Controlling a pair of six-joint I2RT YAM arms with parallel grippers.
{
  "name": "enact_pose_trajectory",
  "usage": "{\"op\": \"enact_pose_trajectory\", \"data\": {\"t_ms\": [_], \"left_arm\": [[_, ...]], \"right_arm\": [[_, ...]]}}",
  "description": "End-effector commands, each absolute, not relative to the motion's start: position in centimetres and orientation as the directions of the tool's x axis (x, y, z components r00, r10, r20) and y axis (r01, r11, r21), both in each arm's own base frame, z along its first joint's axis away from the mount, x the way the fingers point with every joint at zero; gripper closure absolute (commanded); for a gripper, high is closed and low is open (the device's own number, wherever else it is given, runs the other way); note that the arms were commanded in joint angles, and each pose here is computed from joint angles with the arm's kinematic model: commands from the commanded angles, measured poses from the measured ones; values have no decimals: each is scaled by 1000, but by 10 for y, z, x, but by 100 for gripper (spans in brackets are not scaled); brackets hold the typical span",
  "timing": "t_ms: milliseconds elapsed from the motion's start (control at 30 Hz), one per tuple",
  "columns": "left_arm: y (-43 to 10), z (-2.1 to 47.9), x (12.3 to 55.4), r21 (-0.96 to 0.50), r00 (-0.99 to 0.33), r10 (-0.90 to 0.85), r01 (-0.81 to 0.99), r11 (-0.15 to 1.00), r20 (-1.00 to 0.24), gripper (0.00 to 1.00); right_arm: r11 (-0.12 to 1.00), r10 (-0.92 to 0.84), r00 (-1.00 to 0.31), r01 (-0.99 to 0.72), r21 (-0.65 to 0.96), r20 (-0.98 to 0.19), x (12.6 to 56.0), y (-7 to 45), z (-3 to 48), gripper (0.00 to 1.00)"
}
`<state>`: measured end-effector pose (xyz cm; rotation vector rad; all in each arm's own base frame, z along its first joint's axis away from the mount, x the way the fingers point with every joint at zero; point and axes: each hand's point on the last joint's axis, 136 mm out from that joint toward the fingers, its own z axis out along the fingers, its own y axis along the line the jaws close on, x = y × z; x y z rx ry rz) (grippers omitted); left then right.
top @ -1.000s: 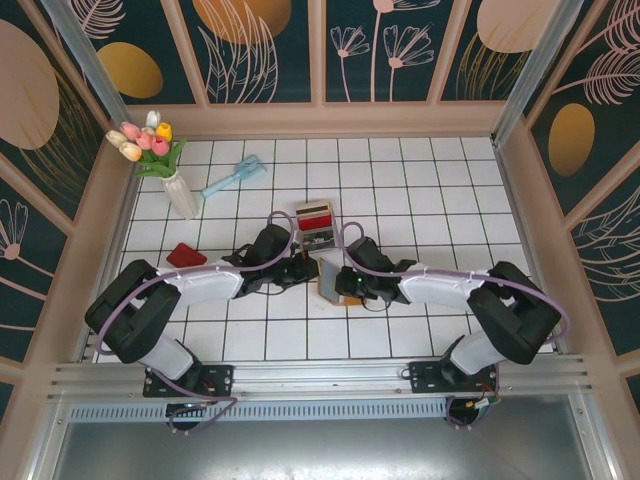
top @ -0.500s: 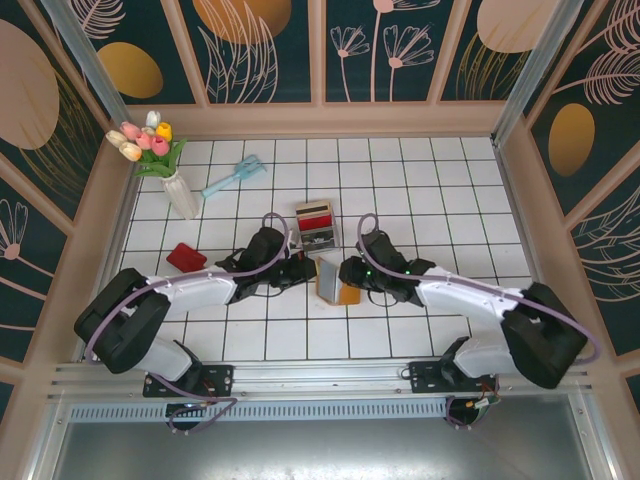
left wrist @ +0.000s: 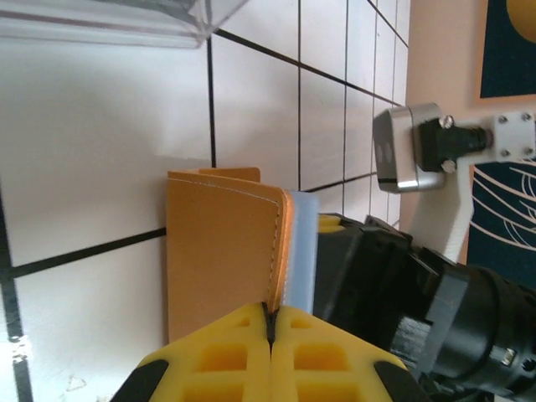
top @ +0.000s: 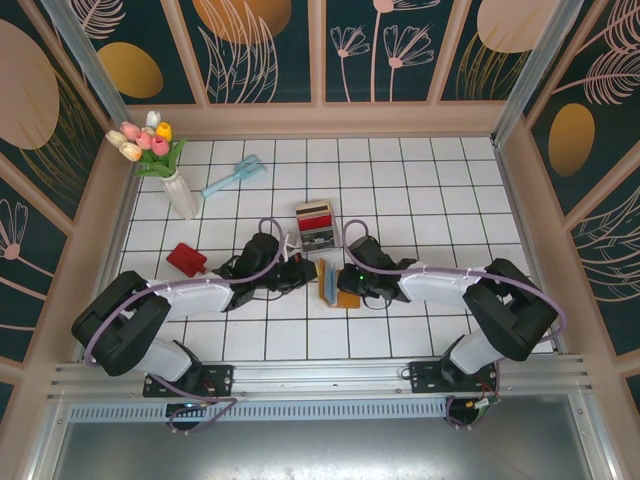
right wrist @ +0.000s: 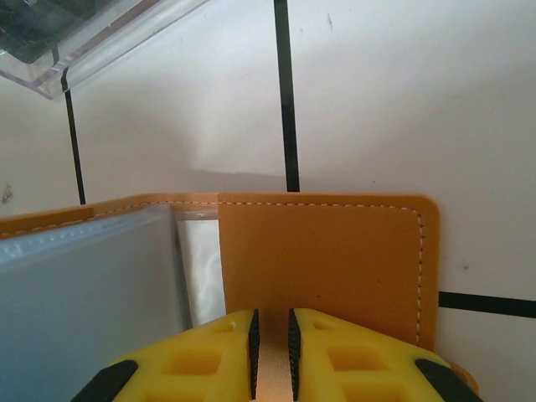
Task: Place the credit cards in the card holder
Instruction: Open the card holder at the center of the table.
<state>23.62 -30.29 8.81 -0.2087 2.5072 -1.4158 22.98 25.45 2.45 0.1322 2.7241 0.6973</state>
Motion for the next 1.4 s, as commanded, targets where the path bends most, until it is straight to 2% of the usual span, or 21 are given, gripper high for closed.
{"op": "enact_pose_trajectory", "data": {"t_ms": [0,233,367,433,567,867,1000,1033,1067,1167,1300,1367], "left_arm": [[-297,90,237,-856,-944,-288,-13,517,-160,100],[-289,83,238,-821,-938,-293,-17,570,-184,100],[-288,80,238,-818,-938,-293,-21,574,-182,100],[-288,79,238,-814,-939,-291,-20,580,-184,100],[-283,74,238,-795,-937,-292,-24,605,-194,100],[-269,58,235,-735,-933,-285,-34,677,-219,100],[-257,54,237,-698,-920,-311,-59,714,-240,86],[-251,52,238,-680,-912,-325,-73,729,-249,80],[-245,52,238,-661,-904,-339,-90,745,-259,71],[-217,53,240,-604,-858,-413,-161,781,-306,53],[-186,62,241,-580,-782,-503,-230,782,-368,45],[-177,69,242,-584,-750,-535,-248,773,-389,45]], "right_arm": [[883,225,-920,54,467,-320,234,239,36,79],[860,338,-828,79,504,-447,246,217,100,71],[776,312,-814,-79,626,-489,245,241,141,72],[711,259,-850,-153,686,-458,237,264,150,72],[754,194,-900,-118,646,-391,237,281,120,73],[919,43,-952,-81,386,-303,232,293,39,61],[952,-11,-965,-89,291,-261,222,288,14,54],[965,-24,-963,-93,247,-267,222,283,9,51],[973,-37,-964,-95,210,-262,219,279,3,48],[983,-84,-969,-118,140,-231,209,273,-15,40],[989,-131,-976,-141,44,-176,193,266,-39,36],[988,-151,-974,-145,-51,-166,187,259,-49,36]]}}
